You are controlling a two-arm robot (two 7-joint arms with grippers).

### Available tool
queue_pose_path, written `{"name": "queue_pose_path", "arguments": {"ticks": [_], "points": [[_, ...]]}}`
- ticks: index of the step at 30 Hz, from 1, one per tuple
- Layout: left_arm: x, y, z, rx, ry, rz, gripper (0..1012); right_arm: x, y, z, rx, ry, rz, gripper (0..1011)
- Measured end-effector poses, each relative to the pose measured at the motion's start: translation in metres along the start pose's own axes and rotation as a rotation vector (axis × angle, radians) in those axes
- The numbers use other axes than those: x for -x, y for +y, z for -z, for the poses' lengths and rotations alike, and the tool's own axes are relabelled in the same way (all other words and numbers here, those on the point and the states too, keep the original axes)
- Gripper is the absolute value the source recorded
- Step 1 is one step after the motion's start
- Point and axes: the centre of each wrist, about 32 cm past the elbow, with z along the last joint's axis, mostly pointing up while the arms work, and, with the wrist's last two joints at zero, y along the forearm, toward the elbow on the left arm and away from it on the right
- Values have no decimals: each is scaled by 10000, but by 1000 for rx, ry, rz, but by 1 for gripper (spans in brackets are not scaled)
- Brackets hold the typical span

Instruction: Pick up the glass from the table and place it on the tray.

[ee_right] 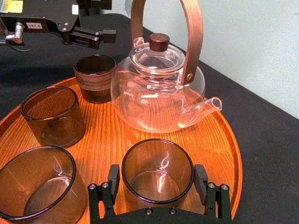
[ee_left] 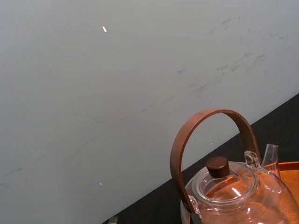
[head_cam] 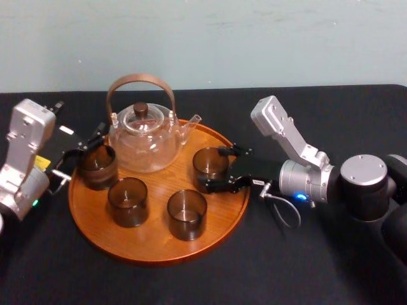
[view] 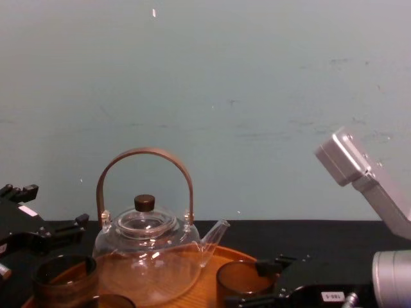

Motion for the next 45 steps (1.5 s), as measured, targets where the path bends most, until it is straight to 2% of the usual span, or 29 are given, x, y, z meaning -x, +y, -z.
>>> {"name": "queue_pose_path", "arguments": {"ticks": [6, 21, 22, 24, 29, 36, 45], "points": [[0, 0, 0, 0, 0, 0, 1001, -8, -98, 7, -21, 7, -4, 1002], [0, 0, 0, 0, 0, 0, 1001, 85, -643, 61, -71, -11, 6, 1002], [0, 0, 0, 0, 0, 0, 1001, 137, -932, 92, -105, -15, 31, 1002], [0, 0, 0, 0, 0, 0, 1001, 151, -994, 105, -112, -14, 51, 1002], [0, 0, 0, 0, 0, 0, 1001, 192, -1073, 126, -141, -1, 129, 1002], [0, 0, 0, 0, 0, 0, 1001, 286, -1096, 156, -200, 10, 319, 1002], [0, 0, 0, 0, 0, 0, 1001, 324, -1111, 217, -234, 2, 482, 1002]]}}
